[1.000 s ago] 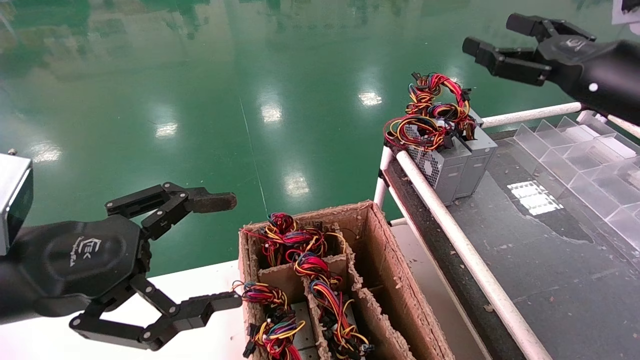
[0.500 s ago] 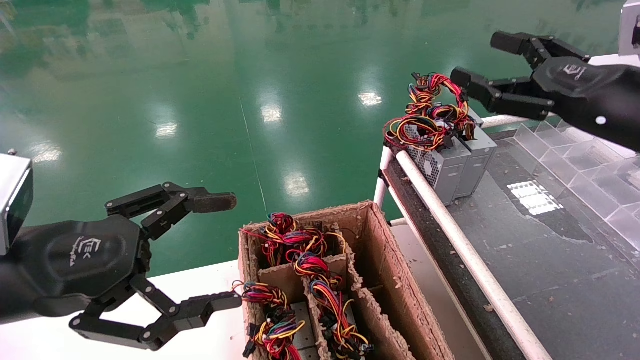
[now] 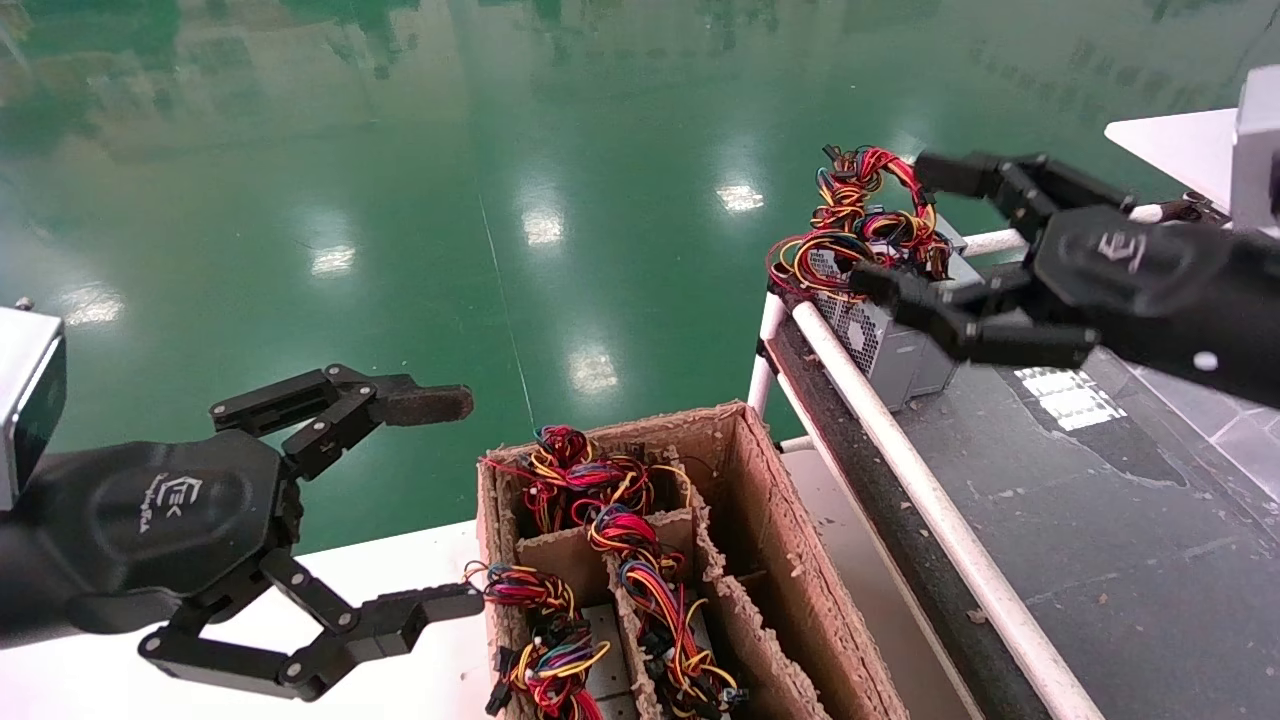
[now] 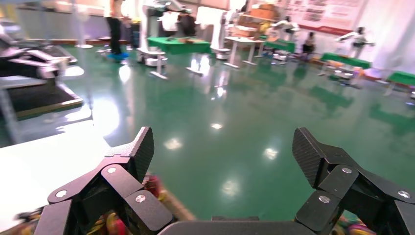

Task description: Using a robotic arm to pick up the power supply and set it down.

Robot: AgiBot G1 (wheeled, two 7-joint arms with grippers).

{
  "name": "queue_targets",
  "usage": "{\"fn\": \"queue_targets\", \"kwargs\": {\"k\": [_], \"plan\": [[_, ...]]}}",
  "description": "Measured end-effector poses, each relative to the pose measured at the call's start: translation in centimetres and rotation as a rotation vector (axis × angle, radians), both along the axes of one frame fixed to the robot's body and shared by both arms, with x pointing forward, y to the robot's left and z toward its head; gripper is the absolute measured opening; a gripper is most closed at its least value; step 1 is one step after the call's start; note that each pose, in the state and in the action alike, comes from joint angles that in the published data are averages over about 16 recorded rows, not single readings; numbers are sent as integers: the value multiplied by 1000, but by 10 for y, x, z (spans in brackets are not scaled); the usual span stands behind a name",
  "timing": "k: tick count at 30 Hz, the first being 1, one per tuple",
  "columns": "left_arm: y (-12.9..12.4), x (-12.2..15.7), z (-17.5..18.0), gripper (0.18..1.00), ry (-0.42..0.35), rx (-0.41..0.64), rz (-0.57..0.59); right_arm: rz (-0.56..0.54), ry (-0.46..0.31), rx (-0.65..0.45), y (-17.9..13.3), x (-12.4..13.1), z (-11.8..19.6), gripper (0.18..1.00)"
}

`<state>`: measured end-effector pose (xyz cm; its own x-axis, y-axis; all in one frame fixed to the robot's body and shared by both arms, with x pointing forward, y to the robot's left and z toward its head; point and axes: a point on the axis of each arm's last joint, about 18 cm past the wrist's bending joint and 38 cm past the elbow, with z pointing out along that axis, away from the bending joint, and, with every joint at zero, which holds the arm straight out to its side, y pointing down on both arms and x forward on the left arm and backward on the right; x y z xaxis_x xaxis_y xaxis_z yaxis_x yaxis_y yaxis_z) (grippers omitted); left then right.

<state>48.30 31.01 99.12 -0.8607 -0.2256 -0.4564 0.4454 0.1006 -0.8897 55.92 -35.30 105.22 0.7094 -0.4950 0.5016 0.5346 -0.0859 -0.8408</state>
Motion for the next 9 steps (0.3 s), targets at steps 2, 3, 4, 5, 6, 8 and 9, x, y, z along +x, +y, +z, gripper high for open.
{"fn": "queue_targets", "kwargs": {"k": [2,3,4,5,6,8,9], "plan": [[0,0,0,1001,0,0,0,26,7,-18,5,-8,-6,1001],[0,0,0,1001,0,0,0,33,9,-23,6,-9,-7,1001],[0,0,0,1001,0,0,0,39,11,-27,7,-11,-8,1001],[0,0,0,1001,0,0,0,46,14,-32,9,-13,-10,1001],[0,0,0,1001,0,0,0,53,16,-37,10,-15,-11,1001],[0,0,0,1001,0,0,0,66,20,-46,13,-19,-14,1001],[0,0,0,1001,0,0,0,73,23,-51,14,-21,-16,1001]]}}
